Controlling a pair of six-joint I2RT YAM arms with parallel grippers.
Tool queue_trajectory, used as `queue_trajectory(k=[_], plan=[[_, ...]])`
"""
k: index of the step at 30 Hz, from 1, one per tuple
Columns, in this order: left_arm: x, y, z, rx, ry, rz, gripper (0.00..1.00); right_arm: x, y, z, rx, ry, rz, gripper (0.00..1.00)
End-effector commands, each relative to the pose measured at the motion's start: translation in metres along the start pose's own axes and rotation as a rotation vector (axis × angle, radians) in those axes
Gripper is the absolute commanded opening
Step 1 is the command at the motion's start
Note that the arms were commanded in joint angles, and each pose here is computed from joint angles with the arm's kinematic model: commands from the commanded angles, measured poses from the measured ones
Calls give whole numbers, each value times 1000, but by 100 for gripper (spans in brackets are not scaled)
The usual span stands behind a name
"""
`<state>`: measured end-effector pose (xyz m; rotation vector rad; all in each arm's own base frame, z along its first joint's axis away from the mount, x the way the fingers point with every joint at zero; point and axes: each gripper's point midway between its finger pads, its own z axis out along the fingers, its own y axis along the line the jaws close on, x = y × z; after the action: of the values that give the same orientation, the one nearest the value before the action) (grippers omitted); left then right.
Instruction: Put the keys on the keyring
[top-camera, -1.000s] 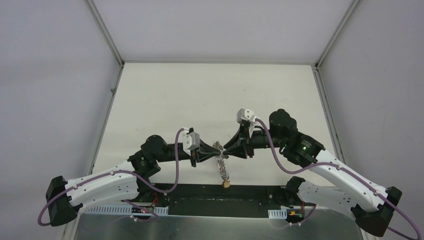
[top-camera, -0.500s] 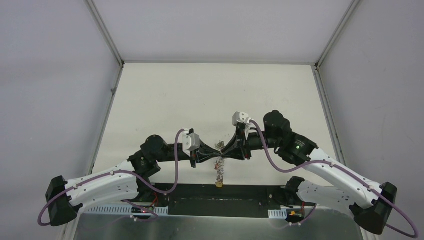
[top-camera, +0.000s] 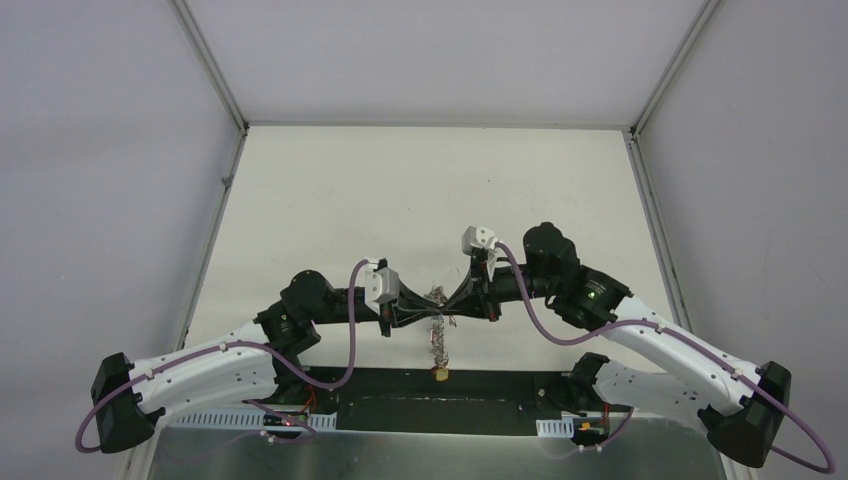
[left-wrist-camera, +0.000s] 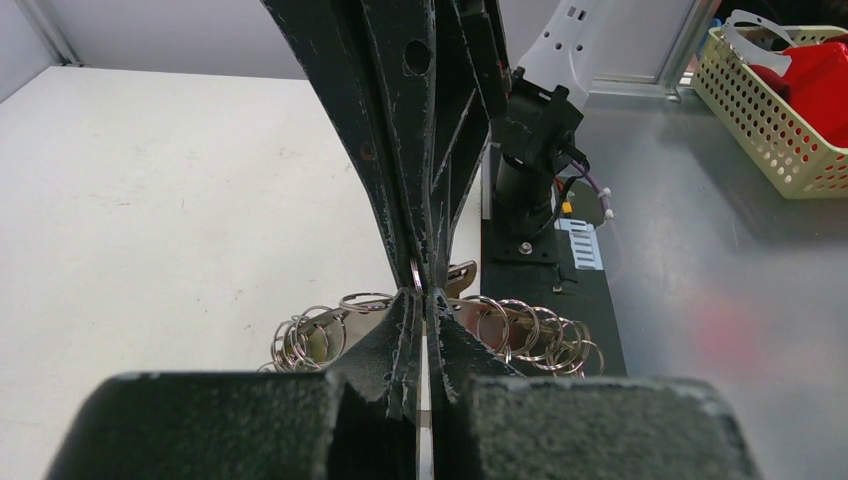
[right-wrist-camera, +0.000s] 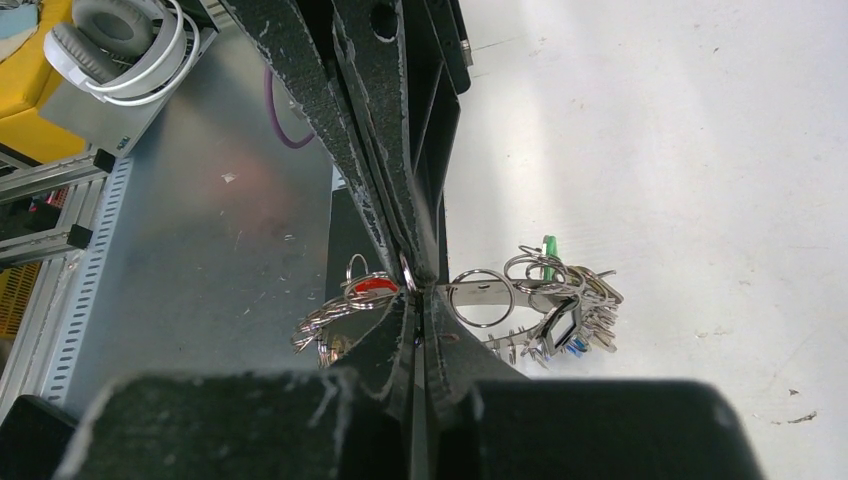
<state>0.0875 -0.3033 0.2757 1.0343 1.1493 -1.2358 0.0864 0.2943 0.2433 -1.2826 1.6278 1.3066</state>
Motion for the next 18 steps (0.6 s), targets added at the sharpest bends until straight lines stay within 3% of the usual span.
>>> queue_trajectory(k=[1,6,12,18], plan=[[-56,-8,1,28,-154,101,0,-8,0,-1,5,-33,-30,0],[-52,-5,-2,5,-132,97,0,-14,2,-3,6,-39,-32,0],[-41,3,-11,-53,-20,111,36,-10,-2,-5,32,48,0,0],[-27,9,-12,-62,142,121,47,-1,-10,-9,81,203,73,0]])
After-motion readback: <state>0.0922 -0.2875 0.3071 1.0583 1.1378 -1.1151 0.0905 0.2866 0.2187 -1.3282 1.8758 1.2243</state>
